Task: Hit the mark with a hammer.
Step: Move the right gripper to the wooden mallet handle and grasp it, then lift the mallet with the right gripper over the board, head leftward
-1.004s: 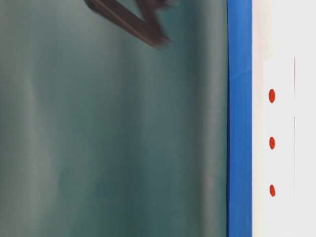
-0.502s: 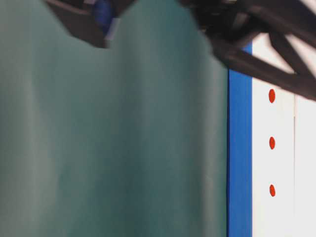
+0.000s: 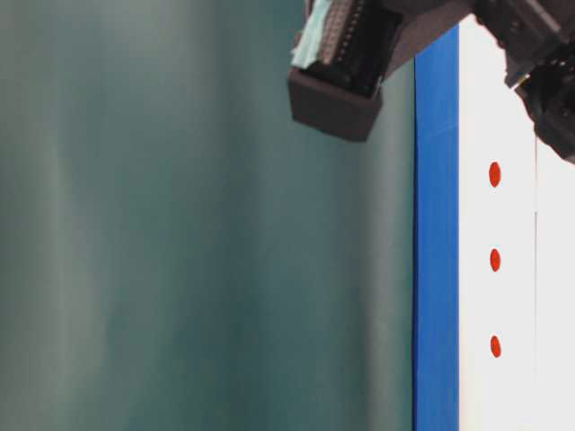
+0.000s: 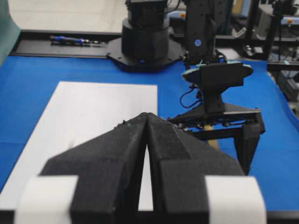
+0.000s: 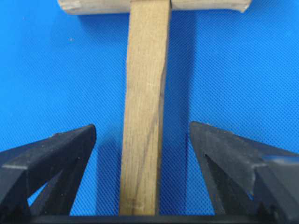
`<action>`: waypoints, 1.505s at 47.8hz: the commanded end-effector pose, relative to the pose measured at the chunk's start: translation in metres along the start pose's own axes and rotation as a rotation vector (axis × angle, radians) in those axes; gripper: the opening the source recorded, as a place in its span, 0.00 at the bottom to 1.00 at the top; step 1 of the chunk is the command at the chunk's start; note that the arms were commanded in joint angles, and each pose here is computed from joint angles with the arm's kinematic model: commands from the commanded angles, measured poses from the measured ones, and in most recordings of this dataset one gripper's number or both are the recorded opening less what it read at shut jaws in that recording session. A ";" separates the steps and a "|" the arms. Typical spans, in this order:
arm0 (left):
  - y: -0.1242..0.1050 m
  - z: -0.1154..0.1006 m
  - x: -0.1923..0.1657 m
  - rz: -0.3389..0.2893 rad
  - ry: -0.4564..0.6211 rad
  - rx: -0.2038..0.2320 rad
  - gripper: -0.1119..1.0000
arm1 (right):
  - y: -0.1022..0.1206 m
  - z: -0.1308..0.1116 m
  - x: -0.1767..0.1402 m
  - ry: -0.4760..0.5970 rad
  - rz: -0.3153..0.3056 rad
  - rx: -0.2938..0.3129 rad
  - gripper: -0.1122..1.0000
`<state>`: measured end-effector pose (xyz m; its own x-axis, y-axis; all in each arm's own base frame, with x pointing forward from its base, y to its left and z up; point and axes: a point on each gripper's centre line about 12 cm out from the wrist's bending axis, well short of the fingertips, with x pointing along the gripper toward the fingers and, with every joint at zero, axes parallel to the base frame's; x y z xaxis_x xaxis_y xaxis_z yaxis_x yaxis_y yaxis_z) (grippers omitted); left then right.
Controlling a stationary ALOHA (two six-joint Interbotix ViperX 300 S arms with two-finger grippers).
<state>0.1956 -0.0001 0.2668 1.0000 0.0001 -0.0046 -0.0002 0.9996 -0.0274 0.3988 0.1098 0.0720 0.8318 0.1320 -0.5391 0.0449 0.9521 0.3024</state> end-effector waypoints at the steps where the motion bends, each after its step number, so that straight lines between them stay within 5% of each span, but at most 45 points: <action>1: -0.001 0.003 0.002 -0.002 -0.008 -0.004 0.10 | 0.002 0.008 0.001 -0.025 0.005 0.008 0.91; 6: -0.001 0.003 0.002 -0.002 -0.009 -0.004 0.10 | 0.002 0.009 0.001 -0.027 0.005 -0.001 0.81; 18: -0.001 0.003 0.002 -0.003 -0.009 -0.003 0.10 | 0.004 0.012 0.002 -0.043 0.011 -0.011 0.19; 29: -0.001 0.003 0.002 -0.002 -0.008 -0.004 0.10 | 0.010 0.028 -0.004 -0.105 0.030 -0.002 0.19; 49: -0.001 0.005 0.001 -0.003 -0.015 -0.006 0.10 | 0.021 0.094 -0.072 -0.218 0.084 0.021 0.19; 58: -0.001 0.005 0.001 -0.003 -0.017 -0.017 0.10 | 0.027 0.123 -0.106 -0.259 0.103 -0.030 0.19; 72: -0.001 0.005 0.001 -0.003 -0.015 -0.020 0.10 | 0.010 0.133 -0.110 -0.276 0.060 -0.043 0.19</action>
<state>0.1948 -0.0001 0.2671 1.0000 0.0005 -0.0015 -0.0006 0.9990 -0.0442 0.3795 0.0747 0.2204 0.9327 0.1279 -0.3374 -0.0272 0.9574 0.2876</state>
